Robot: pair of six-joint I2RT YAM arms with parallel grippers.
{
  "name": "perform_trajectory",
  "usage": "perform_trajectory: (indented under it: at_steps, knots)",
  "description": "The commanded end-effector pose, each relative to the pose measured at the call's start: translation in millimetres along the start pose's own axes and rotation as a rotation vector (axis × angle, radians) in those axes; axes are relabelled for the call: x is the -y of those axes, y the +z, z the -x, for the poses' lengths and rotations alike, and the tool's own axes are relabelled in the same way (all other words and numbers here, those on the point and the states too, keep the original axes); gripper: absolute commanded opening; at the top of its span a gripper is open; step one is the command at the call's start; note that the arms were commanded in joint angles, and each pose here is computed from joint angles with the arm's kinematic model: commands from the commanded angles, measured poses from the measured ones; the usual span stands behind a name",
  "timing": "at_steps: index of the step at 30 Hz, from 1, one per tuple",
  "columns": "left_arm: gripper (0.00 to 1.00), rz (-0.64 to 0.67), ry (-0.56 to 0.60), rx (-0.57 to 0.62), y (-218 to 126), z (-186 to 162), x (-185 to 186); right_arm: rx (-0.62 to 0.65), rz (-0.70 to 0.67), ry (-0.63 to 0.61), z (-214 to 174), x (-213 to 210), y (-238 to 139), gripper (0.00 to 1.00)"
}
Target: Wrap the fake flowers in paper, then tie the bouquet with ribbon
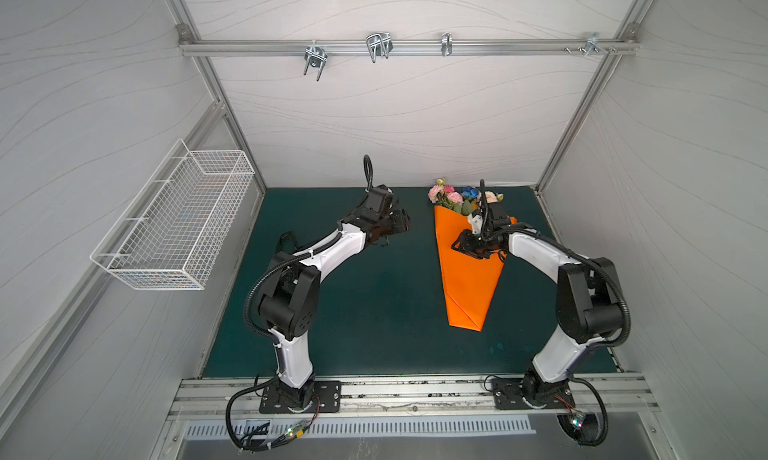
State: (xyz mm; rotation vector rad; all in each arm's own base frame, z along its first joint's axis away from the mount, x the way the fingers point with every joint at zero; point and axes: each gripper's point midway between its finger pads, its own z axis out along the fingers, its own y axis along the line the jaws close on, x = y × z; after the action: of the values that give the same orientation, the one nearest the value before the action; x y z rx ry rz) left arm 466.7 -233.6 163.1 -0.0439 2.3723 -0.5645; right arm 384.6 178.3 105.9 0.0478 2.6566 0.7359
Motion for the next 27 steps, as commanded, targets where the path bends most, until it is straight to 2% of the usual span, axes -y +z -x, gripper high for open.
perform_trajectory:
  at_steps: [1,3,5,8,12,18,21,24,27]
  knots:
    - [0.68,0.278,0.208,-0.2,-1,-26,-82,0.035,0.014,-0.034,-1,-10,-28,0.45]
    - [0.7,0.358,0.146,-0.268,-2,-27,-116,0.054,0.019,-0.044,-2,-13,-38,0.48]
    - [0.72,0.385,0.046,-0.296,2,-29,-139,0.066,0.022,-0.049,-4,-14,-44,0.51]
    - [0.76,0.405,-0.089,-0.254,9,-24,-158,0.08,0.032,-0.053,-7,-17,-51,0.54]
    - [0.77,0.486,-0.191,-0.212,19,-14,-183,0.095,0.047,-0.062,-8,-21,-58,0.58]
    - [0.75,0.508,-0.277,-0.257,50,-14,-205,0.131,0.046,-0.071,-8,-23,-69,0.62]
    - [0.68,0.488,-0.299,-0.295,65,-23,-206,0.144,0.038,-0.067,-6,-22,-71,0.63]
    - [0.62,0.499,-0.328,-0.325,67,-37,-209,0.157,0.03,-0.059,-3,-22,-74,0.63]
    - [0.66,0.524,-0.352,-0.306,58,-46,-214,0.163,0.036,-0.057,-1,-23,-75,0.63]
